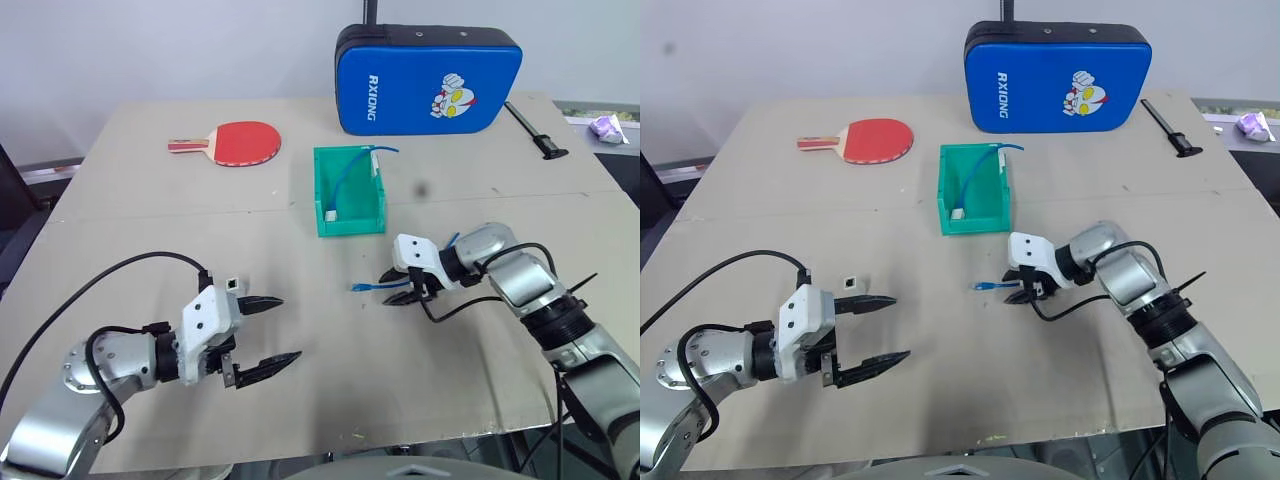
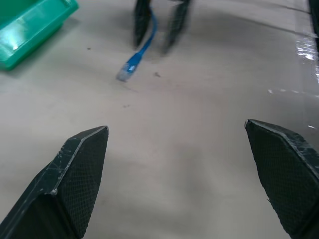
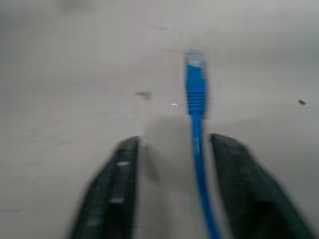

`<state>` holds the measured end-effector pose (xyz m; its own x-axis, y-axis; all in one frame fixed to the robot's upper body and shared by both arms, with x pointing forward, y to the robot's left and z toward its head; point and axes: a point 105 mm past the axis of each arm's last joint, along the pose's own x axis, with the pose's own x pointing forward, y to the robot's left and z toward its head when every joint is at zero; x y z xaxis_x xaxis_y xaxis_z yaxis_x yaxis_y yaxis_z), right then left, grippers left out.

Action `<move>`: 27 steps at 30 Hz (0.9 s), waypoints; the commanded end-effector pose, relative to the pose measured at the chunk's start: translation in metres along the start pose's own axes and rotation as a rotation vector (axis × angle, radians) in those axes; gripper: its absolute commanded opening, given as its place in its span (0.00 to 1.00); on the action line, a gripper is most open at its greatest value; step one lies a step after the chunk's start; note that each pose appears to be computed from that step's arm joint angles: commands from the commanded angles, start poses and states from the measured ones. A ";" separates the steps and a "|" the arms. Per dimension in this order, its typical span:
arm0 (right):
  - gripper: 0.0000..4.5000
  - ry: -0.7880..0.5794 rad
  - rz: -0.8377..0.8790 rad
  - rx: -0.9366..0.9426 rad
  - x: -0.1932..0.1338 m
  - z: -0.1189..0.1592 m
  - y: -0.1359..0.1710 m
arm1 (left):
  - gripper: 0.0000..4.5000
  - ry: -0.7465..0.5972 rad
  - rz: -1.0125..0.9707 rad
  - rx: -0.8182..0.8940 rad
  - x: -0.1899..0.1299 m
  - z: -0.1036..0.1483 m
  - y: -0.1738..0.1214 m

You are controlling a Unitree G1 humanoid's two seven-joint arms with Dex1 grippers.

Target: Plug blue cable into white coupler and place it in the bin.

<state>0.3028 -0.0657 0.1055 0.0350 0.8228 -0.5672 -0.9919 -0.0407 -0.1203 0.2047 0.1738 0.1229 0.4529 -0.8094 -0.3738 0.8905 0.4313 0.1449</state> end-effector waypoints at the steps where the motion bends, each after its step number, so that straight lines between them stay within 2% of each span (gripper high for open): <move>1: 0.73 -0.130 -0.121 -0.014 -0.037 0.023 -0.001 | 1.00 0.002 0.017 0.040 0.016 0.014 0.012; 5: 0.73 -0.192 -0.166 0.069 -0.058 0.018 0.027 | 1.00 0.023 -0.006 0.080 0.040 0.026 0.026; 9: 0.73 -0.244 -0.226 0.168 -0.065 0.007 0.055 | 1.00 0.078 -0.056 0.152 0.061 0.027 0.033; 12: 0.73 -0.284 -0.323 0.201 -0.067 -0.008 0.076 | 1.00 0.128 -0.060 0.193 0.078 0.024 0.051; 16: 0.73 -0.381 -0.540 0.227 -0.078 -0.017 0.083 | 1.00 0.141 -0.160 0.197 0.104 0.019 0.058; 27: 0.73 -0.375 -0.619 0.284 -0.086 -0.024 0.095 | 1.00 0.164 -0.300 0.276 0.137 0.004 0.061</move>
<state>0.2100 -0.1547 0.1128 0.5989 0.7812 -0.1763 -0.7975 0.6017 -0.0431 0.3221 0.0914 0.0875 0.2012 -0.8061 -0.5565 0.9699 0.0843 0.2285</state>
